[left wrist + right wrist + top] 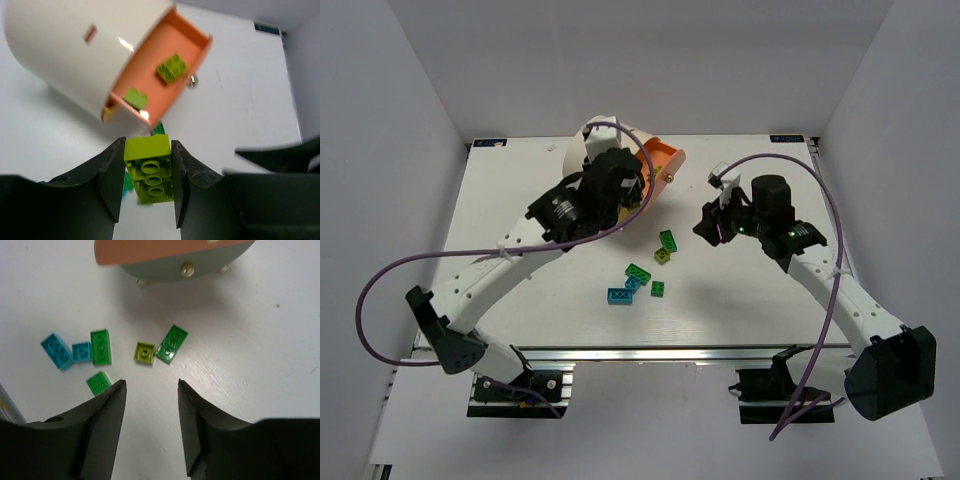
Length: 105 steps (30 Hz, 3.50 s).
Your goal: Sort the legos into containers by color
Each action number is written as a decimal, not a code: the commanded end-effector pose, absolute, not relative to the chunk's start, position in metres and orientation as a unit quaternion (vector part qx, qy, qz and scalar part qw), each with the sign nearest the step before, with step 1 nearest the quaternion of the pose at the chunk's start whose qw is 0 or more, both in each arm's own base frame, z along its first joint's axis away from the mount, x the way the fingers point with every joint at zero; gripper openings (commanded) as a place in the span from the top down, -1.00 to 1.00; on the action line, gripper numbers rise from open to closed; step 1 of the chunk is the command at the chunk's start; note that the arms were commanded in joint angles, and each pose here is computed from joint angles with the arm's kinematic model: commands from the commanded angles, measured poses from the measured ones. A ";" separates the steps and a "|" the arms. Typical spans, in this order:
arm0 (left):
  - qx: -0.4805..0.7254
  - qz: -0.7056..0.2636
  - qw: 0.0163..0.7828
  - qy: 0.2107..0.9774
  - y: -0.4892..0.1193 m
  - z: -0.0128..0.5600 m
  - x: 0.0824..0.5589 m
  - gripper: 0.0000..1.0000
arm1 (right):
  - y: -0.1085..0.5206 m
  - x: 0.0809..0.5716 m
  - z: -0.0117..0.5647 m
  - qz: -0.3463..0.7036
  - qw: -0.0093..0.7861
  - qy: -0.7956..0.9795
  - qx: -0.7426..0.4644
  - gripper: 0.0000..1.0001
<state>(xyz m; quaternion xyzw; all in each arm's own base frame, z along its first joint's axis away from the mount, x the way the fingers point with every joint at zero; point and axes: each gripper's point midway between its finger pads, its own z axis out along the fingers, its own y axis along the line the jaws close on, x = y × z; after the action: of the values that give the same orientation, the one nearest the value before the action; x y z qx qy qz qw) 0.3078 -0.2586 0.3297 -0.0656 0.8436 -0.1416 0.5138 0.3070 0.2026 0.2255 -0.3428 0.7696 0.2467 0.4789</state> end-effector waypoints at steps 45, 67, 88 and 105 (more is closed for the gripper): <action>-0.041 -0.061 0.594 0.801 -0.263 0.358 0.430 -0.38 | 0.266 0.299 0.078 0.289 0.280 0.828 -0.391 -0.44; -0.203 -0.199 0.509 0.812 -0.135 0.274 0.241 -0.80 | 0.285 0.332 0.035 0.208 0.282 0.875 -0.334 -0.38; -0.198 -0.207 0.453 0.844 -0.148 0.227 0.230 -0.81 | 0.250 0.292 0.069 0.233 0.324 0.839 -0.369 0.70; -0.190 -0.214 0.315 0.905 -0.179 0.113 0.203 -0.83 | 0.302 0.347 0.304 0.289 0.579 0.629 -0.431 0.77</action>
<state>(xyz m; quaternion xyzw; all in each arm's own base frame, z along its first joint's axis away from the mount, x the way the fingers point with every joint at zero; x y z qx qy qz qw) 0.2030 -0.1652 0.1100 -0.1874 0.9105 -0.1789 0.3223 0.3284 0.2874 0.2619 -0.4380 0.6632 0.2785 0.5391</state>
